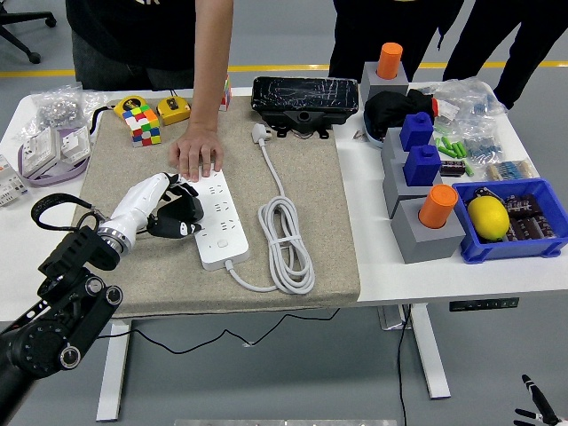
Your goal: Pick up the plug,place it near the board,insert it into the board,press the button
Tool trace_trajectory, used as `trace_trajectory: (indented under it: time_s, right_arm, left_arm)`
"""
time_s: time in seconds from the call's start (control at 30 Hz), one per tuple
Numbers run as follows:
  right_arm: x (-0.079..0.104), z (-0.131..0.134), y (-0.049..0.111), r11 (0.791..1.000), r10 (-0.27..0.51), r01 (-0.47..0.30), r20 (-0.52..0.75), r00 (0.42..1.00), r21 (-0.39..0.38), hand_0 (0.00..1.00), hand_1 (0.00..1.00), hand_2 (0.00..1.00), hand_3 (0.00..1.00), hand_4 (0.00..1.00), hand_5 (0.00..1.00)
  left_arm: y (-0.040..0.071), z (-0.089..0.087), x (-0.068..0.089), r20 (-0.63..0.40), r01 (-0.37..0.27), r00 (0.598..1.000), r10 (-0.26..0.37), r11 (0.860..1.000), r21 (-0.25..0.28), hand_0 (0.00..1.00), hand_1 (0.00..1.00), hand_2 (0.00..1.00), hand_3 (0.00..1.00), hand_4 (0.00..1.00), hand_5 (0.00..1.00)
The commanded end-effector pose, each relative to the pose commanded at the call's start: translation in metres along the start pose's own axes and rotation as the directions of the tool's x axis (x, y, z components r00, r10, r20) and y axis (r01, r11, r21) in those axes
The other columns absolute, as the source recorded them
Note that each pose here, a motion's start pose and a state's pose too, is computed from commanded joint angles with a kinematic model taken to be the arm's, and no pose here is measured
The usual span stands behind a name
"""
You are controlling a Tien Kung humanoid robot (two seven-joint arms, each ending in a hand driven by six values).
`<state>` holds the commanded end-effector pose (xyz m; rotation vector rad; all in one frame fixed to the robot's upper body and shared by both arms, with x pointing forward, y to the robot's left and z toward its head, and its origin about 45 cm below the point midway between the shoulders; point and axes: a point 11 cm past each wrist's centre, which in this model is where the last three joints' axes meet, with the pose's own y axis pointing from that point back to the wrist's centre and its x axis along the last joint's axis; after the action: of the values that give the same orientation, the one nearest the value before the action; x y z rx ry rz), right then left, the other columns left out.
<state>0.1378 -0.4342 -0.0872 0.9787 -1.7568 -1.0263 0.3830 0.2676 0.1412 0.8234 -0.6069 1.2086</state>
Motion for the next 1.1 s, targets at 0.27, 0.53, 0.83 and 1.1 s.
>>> trace_trajectory:
  time_s: [0.27,0.53,0.83,1.1]
  right_arm:
    - [0.000,0.000,0.000,1.000,0.000,0.000,0.001,1.000,0.000,0.796,0.716,0.683,0.670,0.998,0.978]
    - [-0.001,0.000,0.000,1.000,-0.001,0.001,0.000,1.000,0.000,0.796,0.716,0.683,0.670,0.998,0.972]
    - [-0.001,-0.001,0.000,1.000,-0.004,0.004,0.000,1.000,0.001,0.792,0.716,0.683,0.670,0.998,0.965]
    - [0.000,0.000,0.000,1.000,-0.004,0.004,0.000,1.000,-0.001,0.792,0.716,0.683,0.670,0.998,0.964]
  left_arm:
    - [0.000,0.003,0.000,-0.040,0.001,0.999,-0.002,1.000,-0.022,0.672,0.738,0.693,0.741,0.998,0.320]
    - [0.003,0.014,0.006,-0.148,-0.040,0.988,0.030,0.997,-0.069,0.816,0.867,0.820,0.818,0.998,0.887]
    - [0.030,0.040,0.042,-0.232,-0.388,0.903,0.361,0.918,-0.085,0.865,0.874,0.848,0.828,0.998,0.998]
    - [0.071,0.049,0.056,-0.162,-0.566,0.814,0.558,0.825,-0.001,0.822,0.816,0.785,0.751,0.998,0.957]
